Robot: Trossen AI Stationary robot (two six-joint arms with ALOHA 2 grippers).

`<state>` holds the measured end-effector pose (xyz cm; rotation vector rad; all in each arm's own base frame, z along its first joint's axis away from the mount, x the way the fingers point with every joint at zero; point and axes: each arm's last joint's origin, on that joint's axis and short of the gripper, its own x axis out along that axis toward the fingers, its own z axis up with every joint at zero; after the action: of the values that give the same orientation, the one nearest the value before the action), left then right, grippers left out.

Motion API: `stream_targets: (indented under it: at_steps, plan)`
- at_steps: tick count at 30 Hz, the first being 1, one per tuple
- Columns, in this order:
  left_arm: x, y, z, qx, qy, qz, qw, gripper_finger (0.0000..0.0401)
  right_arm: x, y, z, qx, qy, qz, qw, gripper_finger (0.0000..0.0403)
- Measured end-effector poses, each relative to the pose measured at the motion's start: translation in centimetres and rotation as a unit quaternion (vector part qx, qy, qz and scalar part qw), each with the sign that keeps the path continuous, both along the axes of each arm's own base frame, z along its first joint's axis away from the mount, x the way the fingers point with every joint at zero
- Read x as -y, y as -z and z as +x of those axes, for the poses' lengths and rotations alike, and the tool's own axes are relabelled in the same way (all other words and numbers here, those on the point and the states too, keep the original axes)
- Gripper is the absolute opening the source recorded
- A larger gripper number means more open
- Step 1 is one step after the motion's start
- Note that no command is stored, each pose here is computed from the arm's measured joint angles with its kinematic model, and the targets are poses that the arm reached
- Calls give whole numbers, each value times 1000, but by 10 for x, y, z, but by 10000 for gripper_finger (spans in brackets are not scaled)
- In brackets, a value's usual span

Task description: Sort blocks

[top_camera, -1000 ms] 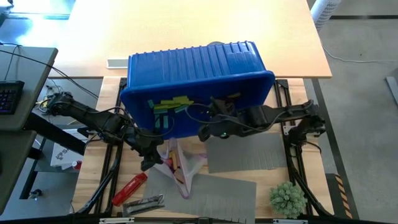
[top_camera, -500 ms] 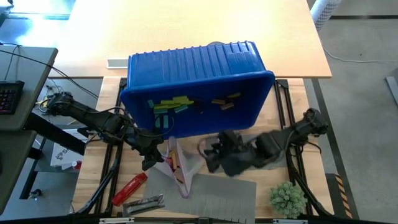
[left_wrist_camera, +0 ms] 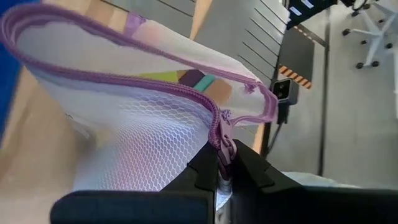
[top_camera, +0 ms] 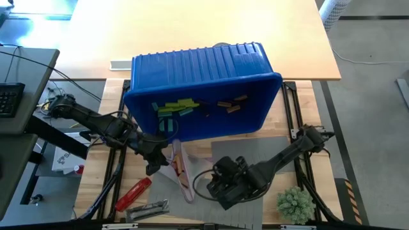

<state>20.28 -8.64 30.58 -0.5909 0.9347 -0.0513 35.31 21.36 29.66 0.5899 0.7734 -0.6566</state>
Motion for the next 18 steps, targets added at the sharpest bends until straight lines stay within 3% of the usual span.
stream_targets:
  at_steps: [9,18]
  plan:
    - [8,0,-4,9,30,26,999,1,-8,21,14,-12,-51,-55,997,188]
    - [7,0,-4,12,30,35,999,1,-21,21,9,11,-42,-34,998,188]
